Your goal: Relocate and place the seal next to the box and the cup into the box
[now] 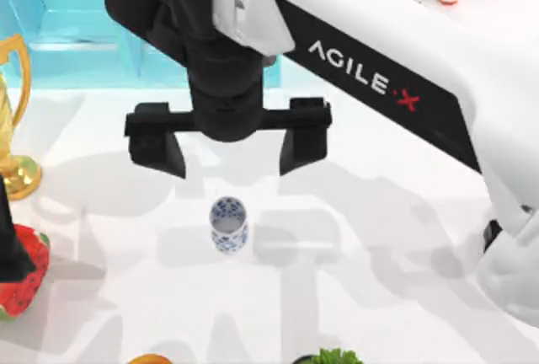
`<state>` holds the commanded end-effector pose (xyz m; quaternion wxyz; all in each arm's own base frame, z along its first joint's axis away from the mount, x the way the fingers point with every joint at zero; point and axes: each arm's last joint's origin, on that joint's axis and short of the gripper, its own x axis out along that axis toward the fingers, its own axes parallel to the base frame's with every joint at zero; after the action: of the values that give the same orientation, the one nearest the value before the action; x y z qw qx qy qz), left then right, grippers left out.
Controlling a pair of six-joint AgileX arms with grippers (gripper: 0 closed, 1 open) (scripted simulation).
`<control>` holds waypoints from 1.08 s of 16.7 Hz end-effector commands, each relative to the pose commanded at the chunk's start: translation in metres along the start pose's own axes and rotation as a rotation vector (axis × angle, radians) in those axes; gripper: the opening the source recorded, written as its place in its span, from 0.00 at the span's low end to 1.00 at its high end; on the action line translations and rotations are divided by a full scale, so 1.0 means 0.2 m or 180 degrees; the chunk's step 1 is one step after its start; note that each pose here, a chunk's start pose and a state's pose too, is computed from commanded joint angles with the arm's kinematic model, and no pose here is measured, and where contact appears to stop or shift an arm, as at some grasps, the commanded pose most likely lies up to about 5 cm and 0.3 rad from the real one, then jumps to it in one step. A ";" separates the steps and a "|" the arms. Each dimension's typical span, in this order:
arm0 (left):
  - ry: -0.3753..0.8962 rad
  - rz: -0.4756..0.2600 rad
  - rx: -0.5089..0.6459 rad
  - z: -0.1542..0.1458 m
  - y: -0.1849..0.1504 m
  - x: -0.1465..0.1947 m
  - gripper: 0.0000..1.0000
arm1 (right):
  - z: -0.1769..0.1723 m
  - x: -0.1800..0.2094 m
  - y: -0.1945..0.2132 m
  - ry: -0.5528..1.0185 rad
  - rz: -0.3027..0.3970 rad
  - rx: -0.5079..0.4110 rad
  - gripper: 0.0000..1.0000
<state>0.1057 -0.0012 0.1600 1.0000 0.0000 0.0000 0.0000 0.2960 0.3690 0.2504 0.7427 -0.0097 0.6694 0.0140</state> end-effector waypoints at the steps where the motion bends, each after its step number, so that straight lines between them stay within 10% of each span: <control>1: 0.0000 0.0000 0.0000 0.00 0.00 0.00 1.00 | -0.01 0.05 0.06 -0.0003 0.0001 0.0033 1.00; 18: 0.0000 0.0000 0.0000 0.00 0.00 0.00 1.00 | -0.01 0.46 0.15 0.0025 -0.0040 0.0136 1.00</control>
<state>0.1057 -0.0012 0.1600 1.0000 0.0000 0.0000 0.0000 0.3028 0.4001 0.1581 0.7403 0.0019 0.6723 -0.0051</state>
